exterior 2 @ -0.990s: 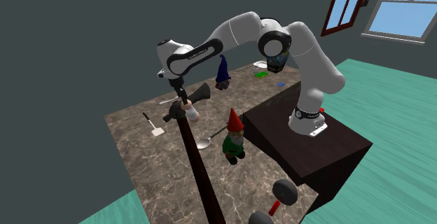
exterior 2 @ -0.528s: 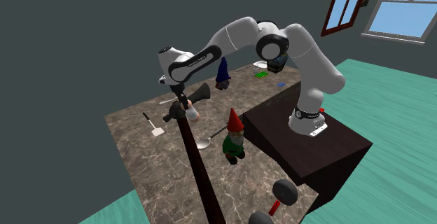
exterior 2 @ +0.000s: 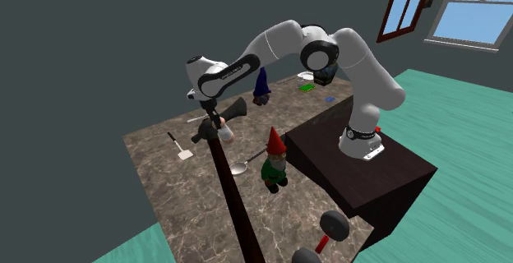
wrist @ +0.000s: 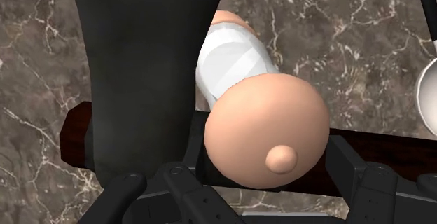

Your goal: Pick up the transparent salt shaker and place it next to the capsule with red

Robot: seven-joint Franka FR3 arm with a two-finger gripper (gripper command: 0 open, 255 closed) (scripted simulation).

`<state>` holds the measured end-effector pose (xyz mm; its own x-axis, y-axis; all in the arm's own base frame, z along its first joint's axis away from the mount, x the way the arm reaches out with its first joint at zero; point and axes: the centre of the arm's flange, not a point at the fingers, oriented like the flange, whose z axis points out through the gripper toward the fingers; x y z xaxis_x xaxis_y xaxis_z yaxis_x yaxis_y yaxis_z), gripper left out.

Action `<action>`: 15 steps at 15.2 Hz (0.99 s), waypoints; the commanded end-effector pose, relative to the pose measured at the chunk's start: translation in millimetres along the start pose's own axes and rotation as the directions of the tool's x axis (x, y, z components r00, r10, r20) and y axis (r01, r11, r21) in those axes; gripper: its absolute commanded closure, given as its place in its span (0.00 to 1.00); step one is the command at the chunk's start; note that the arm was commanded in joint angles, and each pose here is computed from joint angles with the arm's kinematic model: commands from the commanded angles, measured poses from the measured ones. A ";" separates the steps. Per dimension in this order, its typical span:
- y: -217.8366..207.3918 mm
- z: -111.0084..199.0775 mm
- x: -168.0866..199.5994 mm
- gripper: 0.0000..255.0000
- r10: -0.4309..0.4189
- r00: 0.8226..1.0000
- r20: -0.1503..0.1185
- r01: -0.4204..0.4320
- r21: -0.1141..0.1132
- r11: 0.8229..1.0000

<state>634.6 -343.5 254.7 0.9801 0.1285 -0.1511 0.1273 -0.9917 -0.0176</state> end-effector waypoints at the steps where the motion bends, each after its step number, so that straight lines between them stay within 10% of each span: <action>1: 0.2 0.5 -0.3 1.00 0.000 1.000 0.001 0.000 0.000 1.000; 15: -0.3 -30.7 -5.1 1.00 0.000 1.000 0.001 0.000 0.000 1.000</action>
<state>633.9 -341.7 278.2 0.9793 0.1297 -0.1552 0.1278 -0.9915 -0.0221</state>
